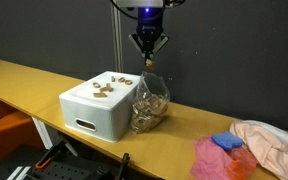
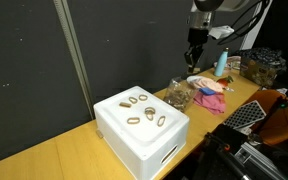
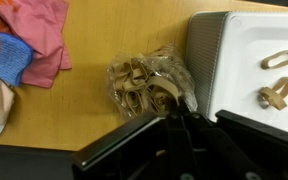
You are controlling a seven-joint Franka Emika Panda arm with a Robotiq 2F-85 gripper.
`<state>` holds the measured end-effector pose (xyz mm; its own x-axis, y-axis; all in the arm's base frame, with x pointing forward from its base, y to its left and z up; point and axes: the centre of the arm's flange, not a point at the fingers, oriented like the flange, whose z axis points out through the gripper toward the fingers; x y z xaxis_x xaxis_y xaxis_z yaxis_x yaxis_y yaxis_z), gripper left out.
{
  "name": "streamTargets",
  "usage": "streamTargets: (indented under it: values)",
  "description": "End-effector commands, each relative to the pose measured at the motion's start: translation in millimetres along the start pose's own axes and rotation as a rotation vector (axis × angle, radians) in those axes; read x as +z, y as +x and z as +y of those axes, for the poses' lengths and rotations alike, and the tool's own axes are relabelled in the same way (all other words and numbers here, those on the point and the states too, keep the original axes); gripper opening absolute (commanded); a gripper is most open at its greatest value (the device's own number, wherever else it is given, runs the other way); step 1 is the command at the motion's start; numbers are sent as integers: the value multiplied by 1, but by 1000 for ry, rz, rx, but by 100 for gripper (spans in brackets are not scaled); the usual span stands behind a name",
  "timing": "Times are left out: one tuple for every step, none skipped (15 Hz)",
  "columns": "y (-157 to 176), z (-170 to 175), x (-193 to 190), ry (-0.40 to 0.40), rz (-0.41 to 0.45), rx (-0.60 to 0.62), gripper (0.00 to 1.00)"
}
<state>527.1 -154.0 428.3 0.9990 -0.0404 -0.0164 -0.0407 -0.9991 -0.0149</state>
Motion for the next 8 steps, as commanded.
streamTargets:
  values:
    - [10,4,15,4,29,48,0]
    - [15,3,22,7,27,55,0]
    - [19,4,31,8,26,60,0]
    - [22,4,39,8,30,64,0]
    - [27,4,49,10,29,64,0]
    - [33,4,57,14,33,64,0]
    - [36,4,64,13,35,68,0]
    - [40,4,71,19,35,72,0]
